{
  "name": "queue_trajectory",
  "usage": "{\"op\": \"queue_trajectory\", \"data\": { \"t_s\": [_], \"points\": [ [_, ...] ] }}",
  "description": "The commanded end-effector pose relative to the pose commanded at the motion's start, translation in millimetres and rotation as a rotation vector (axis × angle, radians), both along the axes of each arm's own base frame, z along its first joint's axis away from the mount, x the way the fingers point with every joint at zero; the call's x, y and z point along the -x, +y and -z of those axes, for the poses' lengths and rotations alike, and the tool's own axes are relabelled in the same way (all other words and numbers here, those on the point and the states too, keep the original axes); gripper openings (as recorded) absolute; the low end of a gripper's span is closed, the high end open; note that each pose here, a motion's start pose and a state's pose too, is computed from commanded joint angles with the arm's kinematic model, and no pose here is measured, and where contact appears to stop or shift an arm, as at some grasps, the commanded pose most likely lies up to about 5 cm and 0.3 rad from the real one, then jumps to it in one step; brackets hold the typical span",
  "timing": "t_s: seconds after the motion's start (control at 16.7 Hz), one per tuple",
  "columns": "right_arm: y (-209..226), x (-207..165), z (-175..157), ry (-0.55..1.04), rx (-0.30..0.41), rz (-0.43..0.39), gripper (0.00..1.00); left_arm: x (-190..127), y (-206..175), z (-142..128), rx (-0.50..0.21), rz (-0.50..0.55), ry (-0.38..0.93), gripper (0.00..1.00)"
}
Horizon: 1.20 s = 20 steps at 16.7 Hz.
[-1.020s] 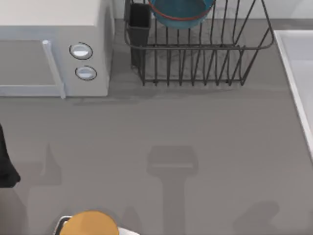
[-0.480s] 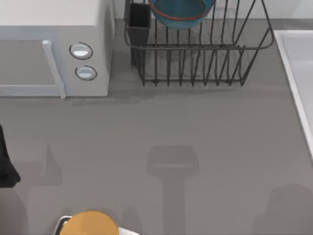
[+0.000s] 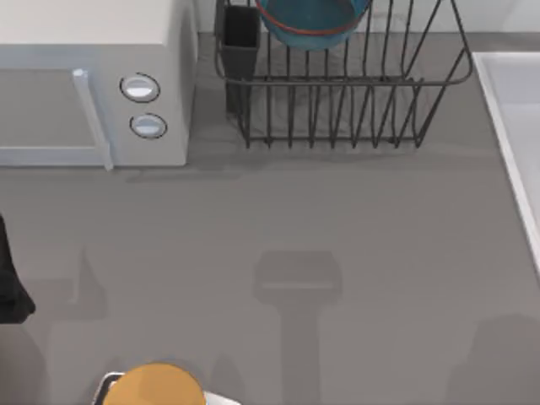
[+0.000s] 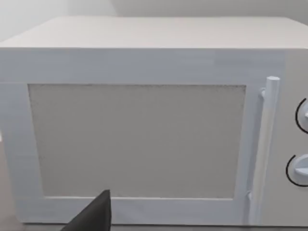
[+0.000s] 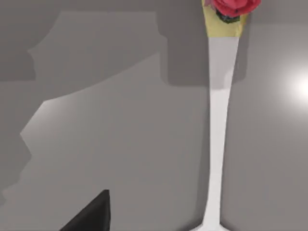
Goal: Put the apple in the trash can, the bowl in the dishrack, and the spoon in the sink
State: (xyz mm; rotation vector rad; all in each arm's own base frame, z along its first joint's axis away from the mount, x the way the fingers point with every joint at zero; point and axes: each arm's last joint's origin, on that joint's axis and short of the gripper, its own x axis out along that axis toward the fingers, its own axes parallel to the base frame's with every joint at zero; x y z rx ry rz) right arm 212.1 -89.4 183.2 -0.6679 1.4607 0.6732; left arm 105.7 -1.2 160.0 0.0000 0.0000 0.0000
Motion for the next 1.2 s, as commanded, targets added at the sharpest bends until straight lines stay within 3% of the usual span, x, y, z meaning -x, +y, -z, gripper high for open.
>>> {"op": "queue_trajectory", "data": {
  "t_s": [0.48,0.84,1.2],
  "points": [
    [-1,-1,81,-0.006,0.002,0.001,1.00,0,0,0,0.000,0.000,0.000,1.00],
    [0,1,90,-0.002,0.000,0.001,1.00,0,0,0,0.000,0.000,0.000,1.00],
    [0,1,90,-0.002,0.000,0.001,0.55,0,0,0,0.000,0.000,0.000,1.00]
  ]
}}
